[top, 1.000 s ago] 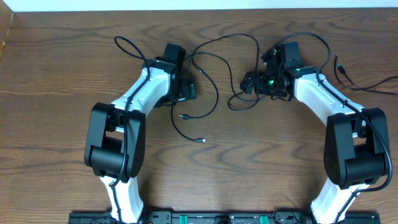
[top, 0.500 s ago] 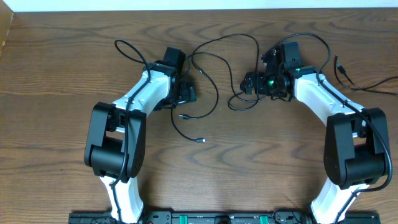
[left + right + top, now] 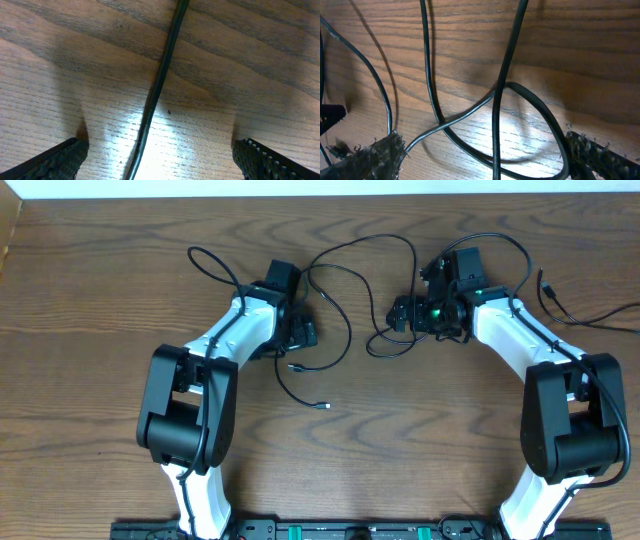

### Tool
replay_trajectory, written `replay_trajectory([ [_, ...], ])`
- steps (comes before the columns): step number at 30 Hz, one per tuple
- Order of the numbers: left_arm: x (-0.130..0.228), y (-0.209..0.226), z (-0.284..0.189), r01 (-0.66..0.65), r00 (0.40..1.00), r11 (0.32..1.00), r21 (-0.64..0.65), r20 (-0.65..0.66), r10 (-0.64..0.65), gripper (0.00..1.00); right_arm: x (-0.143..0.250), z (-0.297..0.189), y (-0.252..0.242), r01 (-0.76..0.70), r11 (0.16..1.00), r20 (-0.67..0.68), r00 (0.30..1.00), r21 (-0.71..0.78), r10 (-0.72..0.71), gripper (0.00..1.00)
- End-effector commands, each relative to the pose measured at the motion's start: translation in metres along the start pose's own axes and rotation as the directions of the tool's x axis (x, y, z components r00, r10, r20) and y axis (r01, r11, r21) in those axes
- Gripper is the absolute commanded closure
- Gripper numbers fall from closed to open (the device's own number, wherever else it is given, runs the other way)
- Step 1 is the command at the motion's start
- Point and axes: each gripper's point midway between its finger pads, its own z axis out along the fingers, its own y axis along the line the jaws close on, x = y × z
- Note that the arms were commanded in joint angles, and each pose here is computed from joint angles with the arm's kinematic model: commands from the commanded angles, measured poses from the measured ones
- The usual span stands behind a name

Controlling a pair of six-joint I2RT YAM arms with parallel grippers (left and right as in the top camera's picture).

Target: Untangle cables

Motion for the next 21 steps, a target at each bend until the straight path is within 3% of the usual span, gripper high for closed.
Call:
replay_trajectory([
  [1, 0.012, 0.001, 0.009, 0.003, 1.000, 1.000, -0.010, -0.030, -0.003, 0.02, 0.001, -0.003, 0.005, 0.023, 1.000, 0.003, 1.000, -0.004, -0.023, 0.01],
  [6, 0.020, -0.008, 0.011, 0.015, 0.999, 1.000, -0.004, -0.035, -0.015, 0.02, 0.001, -0.003, 0.005, 0.024, 1.000, 0.002, 1.000, -0.004, -0.024, 0.01],
  [14, 0.029, -0.061, 0.008, -0.042, 0.998, 0.984, 0.176, -0.042, 0.051, 0.02, 0.002, -0.003, 0.006, 0.024, 1.000, 0.002, 1.000, -0.004, -0.024, 0.01],
  [21, 0.035, -0.092, 0.005, -0.111, 0.994, 0.968, 0.226, 0.005, 0.113, 0.02, 0.001, -0.003, 0.005, 0.023, 1.000, 0.002, 1.000, -0.003, -0.023, 0.01],
])
